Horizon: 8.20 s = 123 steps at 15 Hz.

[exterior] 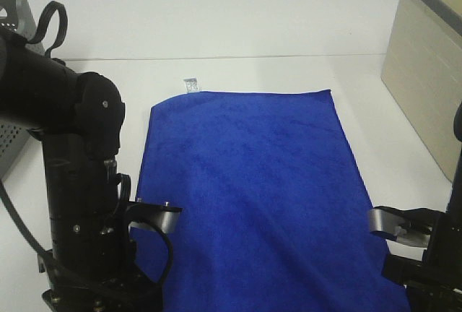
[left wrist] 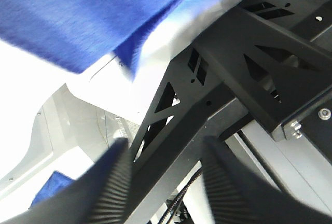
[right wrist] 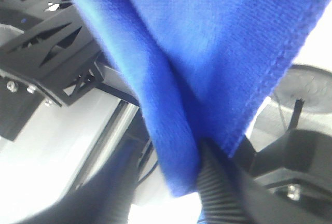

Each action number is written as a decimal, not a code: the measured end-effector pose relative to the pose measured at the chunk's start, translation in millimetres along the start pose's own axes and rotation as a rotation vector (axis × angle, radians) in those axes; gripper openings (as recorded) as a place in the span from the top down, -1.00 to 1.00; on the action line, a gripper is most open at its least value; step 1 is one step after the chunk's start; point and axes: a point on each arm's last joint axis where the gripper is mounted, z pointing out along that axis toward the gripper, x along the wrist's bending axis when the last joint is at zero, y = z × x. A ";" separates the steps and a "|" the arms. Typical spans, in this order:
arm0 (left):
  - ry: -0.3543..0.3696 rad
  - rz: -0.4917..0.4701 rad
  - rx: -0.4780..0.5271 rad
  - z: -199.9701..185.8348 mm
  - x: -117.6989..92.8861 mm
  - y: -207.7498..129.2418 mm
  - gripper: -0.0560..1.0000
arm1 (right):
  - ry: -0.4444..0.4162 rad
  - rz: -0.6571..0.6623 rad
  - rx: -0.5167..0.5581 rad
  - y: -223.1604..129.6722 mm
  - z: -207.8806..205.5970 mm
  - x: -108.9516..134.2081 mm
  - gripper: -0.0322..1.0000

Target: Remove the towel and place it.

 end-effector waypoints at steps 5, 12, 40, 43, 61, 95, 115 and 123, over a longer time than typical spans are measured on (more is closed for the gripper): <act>0.000 -0.036 0.002 0.0 0.0 -0.2 -0.19 | -0.003 0.079 0.001 -0.1 0.0 -0.3 -0.38; -0.001 -0.063 0.003 0.0 -0.1 -0.3 -0.20 | -0.019 0.184 0.028 -15.1 10.3 -3.6 -0.40; 0.084 -0.177 -0.484 -147.1 31.8 19.8 -0.20 | -0.050 -0.242 -0.754 17.0 -192.6 76.9 -0.39; 0.071 -0.263 -0.632 -182.4 63.9 15.0 -0.20 | 0.051 -0.258 -0.825 27.7 -227.0 60.4 -0.39; 0.080 -0.317 -0.847 -201.0 148.8 110.0 -0.20 | -0.133 -0.169 -0.941 133.0 -275.7 9.4 -0.39; -0.076 -0.282 -0.922 -163.3 167.3 173.8 -0.18 | -0.400 -0.155 -0.913 233.5 -220.9 15.9 -0.19; 0.275 0.013 -1.175 -241.2 160.9 173.7 0.89 | -0.417 -0.266 -1.204 225.0 -285.8 49.9 0.90; 0.436 0.046 -1.348 -238.6 182.4 196.1 0.89 | -0.501 -0.356 -1.481 239.3 -306.3 52.4 0.90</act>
